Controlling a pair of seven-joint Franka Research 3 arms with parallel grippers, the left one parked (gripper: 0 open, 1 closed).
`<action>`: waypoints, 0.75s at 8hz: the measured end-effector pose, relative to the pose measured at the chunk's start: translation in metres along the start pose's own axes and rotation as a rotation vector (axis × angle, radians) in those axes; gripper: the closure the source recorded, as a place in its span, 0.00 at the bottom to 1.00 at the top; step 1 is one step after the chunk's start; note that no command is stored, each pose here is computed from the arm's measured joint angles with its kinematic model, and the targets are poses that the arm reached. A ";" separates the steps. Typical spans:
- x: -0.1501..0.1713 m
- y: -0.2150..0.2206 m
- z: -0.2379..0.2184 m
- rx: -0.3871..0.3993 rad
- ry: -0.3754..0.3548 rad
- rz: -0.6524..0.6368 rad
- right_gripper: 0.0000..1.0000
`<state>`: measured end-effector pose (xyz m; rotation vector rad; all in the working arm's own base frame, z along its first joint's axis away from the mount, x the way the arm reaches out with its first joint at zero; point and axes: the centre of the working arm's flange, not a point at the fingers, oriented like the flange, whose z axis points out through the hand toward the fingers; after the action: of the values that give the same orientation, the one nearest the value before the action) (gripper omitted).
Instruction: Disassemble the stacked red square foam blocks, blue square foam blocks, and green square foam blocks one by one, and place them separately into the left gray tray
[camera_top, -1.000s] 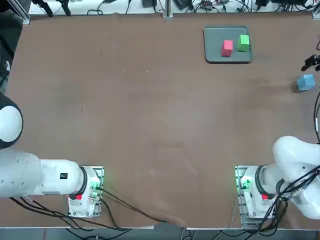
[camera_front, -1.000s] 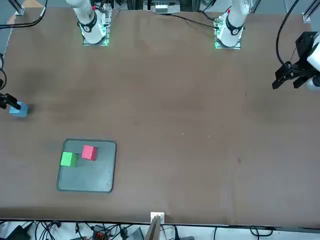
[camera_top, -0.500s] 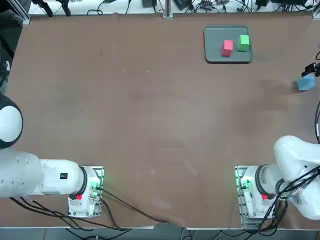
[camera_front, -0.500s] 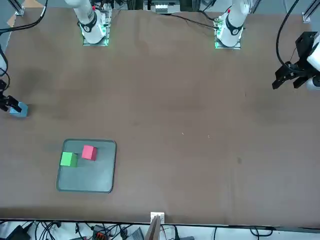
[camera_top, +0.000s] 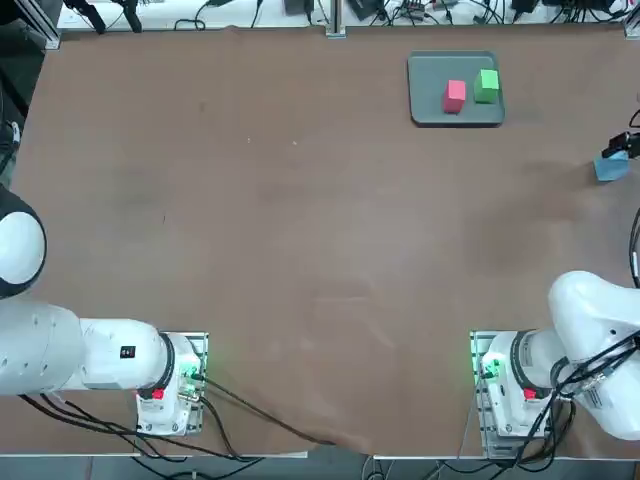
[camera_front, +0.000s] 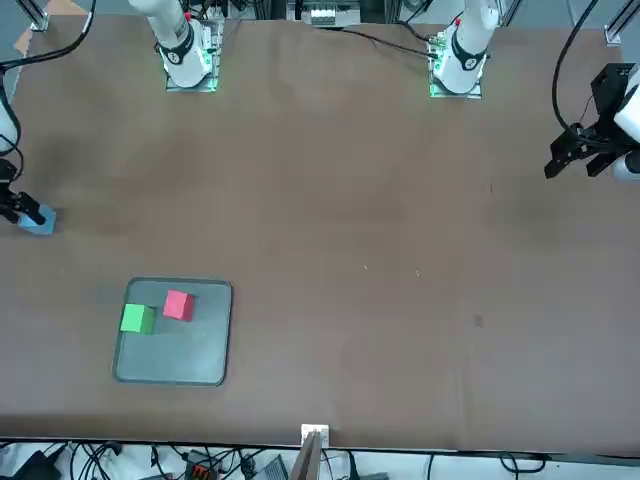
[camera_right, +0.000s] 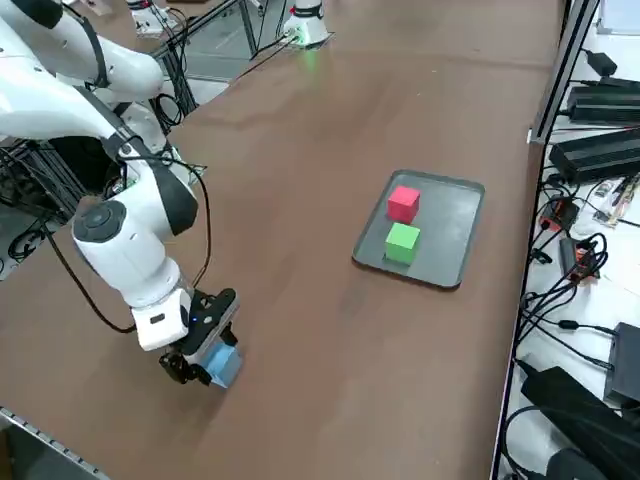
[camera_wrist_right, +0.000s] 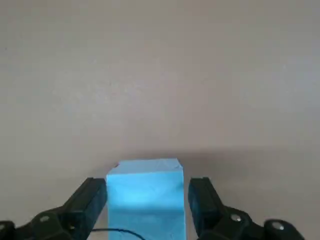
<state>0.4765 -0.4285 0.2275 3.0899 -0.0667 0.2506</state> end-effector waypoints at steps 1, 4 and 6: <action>-0.001 -0.001 0.002 0.003 -0.002 0.000 0.00; -0.007 0.000 0.013 0.014 -0.017 0.001 0.00; -0.020 0.003 0.032 0.001 -0.047 -0.034 0.00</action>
<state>0.4618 -0.4324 0.1931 3.0953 -0.0154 0.1767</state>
